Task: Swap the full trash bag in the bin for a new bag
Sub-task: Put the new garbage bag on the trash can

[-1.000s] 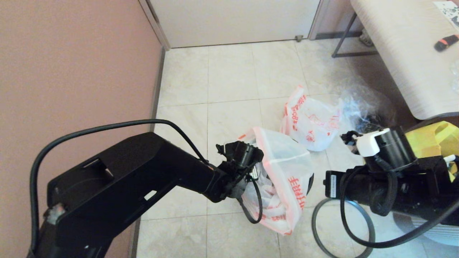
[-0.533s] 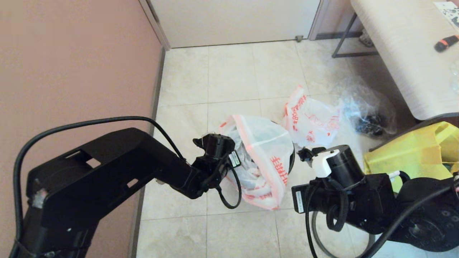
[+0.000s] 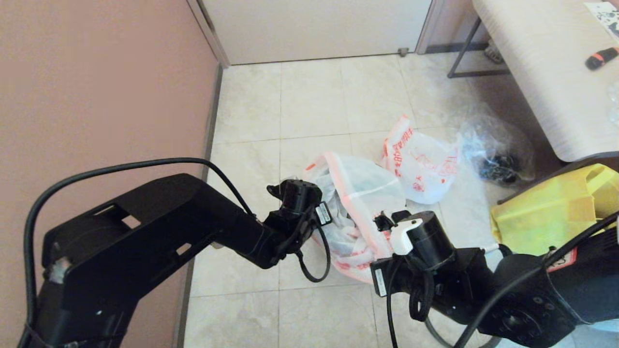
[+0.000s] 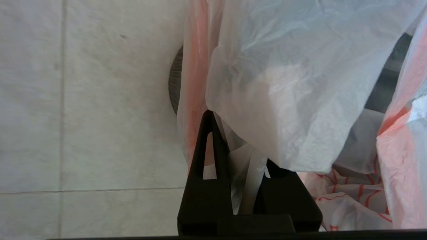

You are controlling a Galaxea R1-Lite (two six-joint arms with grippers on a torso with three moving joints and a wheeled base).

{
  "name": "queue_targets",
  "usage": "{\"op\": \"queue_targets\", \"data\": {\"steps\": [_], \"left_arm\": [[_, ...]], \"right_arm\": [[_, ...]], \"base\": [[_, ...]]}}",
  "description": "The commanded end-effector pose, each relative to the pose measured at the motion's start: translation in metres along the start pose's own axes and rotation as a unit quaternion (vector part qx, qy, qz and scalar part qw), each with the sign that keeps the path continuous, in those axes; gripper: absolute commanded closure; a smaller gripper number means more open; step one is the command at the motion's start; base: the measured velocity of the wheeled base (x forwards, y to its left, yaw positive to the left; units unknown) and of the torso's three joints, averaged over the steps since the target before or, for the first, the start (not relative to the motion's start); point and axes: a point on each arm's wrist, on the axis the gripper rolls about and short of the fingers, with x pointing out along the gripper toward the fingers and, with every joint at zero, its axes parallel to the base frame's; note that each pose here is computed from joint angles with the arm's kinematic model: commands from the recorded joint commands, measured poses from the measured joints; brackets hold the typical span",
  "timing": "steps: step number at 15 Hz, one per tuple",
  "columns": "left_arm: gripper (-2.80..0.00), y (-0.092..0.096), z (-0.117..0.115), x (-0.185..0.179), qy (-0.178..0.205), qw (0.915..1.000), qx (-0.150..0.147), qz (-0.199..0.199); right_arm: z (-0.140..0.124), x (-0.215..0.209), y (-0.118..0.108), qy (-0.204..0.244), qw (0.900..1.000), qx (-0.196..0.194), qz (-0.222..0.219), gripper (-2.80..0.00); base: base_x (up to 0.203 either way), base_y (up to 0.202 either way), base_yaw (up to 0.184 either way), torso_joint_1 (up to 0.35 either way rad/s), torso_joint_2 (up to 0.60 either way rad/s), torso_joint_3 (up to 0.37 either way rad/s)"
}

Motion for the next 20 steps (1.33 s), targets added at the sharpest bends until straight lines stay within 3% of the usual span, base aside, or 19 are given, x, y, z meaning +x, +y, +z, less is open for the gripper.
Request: {"op": "queue_targets", "data": {"steps": [1, 11, 17, 20], "left_arm": [[0.0, 0.004, -0.004, 0.006, 0.002, 1.0, -0.003, 0.0], [0.0, 0.005, 0.005, 0.007, -0.005, 0.9998, -0.013, -0.016], [0.0, 0.004, 0.006, 0.004, 0.002, 0.9993, -0.024, -0.027], [0.0, 0.006, 0.004, 0.006, 0.004, 0.9994, -0.024, -0.025]], "right_arm": [[-0.01, 0.018, 0.0, 0.018, 1.0, -0.008, -0.006, 0.0], [-0.024, 0.055, 0.008, 0.02, 0.999, -0.043, -0.008, 0.0], [-0.016, 0.081, -0.008, 0.017, 0.998, -0.038, -0.036, 0.0], [-0.014, 0.093, -0.033, 0.021, 0.997, -0.017, -0.069, 0.0]], "base": [[0.0, 0.0, 0.0, 0.0, 0.0, 0.0], [0.0, 0.0, 0.0, 0.0, 0.0, 0.0], [0.0, 0.0, 0.0, 0.0, 0.0, 0.0], [0.0, 0.0, 0.0, 0.0, 0.0, 0.0]]}}
